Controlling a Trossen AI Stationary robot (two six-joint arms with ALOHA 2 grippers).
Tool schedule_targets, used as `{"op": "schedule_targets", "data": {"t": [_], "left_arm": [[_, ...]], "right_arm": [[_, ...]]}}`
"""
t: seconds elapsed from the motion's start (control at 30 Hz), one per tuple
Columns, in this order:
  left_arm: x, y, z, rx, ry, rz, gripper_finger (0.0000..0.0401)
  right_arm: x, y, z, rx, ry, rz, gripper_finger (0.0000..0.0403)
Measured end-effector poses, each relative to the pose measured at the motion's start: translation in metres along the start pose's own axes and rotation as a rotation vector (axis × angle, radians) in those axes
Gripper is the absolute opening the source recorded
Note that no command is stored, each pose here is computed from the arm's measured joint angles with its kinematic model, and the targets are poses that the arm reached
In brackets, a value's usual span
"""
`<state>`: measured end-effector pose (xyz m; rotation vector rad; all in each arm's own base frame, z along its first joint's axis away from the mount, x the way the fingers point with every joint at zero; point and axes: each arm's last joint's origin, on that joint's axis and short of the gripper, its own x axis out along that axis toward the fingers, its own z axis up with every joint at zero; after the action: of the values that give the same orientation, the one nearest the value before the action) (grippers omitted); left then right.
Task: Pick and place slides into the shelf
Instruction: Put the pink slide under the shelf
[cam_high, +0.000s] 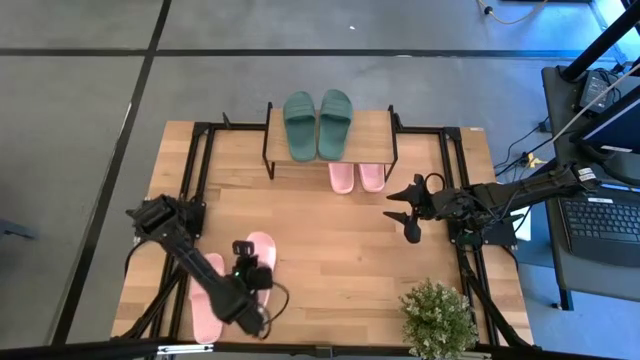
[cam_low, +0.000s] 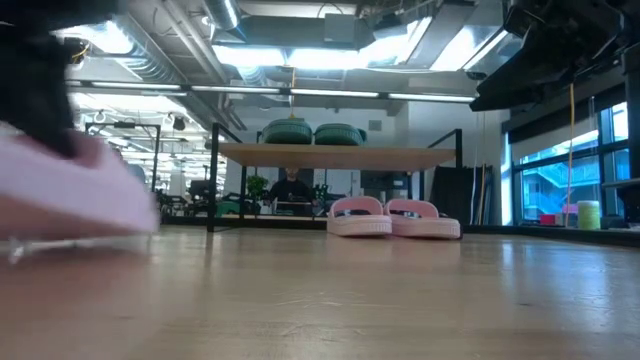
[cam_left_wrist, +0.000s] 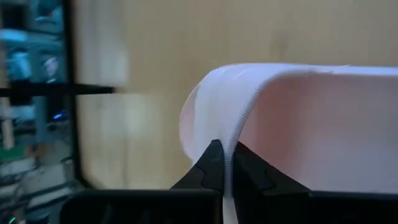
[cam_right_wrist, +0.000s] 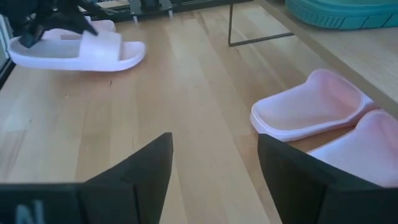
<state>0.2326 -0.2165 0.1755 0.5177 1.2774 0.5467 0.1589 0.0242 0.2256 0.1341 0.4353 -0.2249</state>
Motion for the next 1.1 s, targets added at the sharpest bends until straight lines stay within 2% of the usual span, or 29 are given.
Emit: {"op": "schedule_targets", "data": {"t": [0.27, 0.5, 0.7, 0.83, 1.1], "left_arm": [[0.036, 0.041, 0.045, 0.02, -0.045, 0.174, 0.0003], [0.082, 0.084, 0.084, 0.015, -0.014, 0.231, 0.0002], [0.12, 0.116, 0.11, -0.04, -0.018, 0.24, 0.0002], [0.139, 0.135, 0.122, -0.072, -0.02, 0.205, 0.0002], [0.168, 0.166, 0.135, -0.139, -0.037, 0.178, 0.0002]], "right_arm": [[0.0, 0.0, 0.0, -0.008, 0.003, -0.001, 0.0236], [0.0, -0.001, -0.002, -0.048, 0.017, -0.005, 0.0236], [0.0, -0.001, -0.002, -0.067, 0.023, -0.006, 0.0236], [0.0, -0.001, -0.003, -0.073, 0.033, -0.009, 0.0236], [0.0, -0.002, -0.007, -0.082, 0.07, -0.018, 0.0236]]}}
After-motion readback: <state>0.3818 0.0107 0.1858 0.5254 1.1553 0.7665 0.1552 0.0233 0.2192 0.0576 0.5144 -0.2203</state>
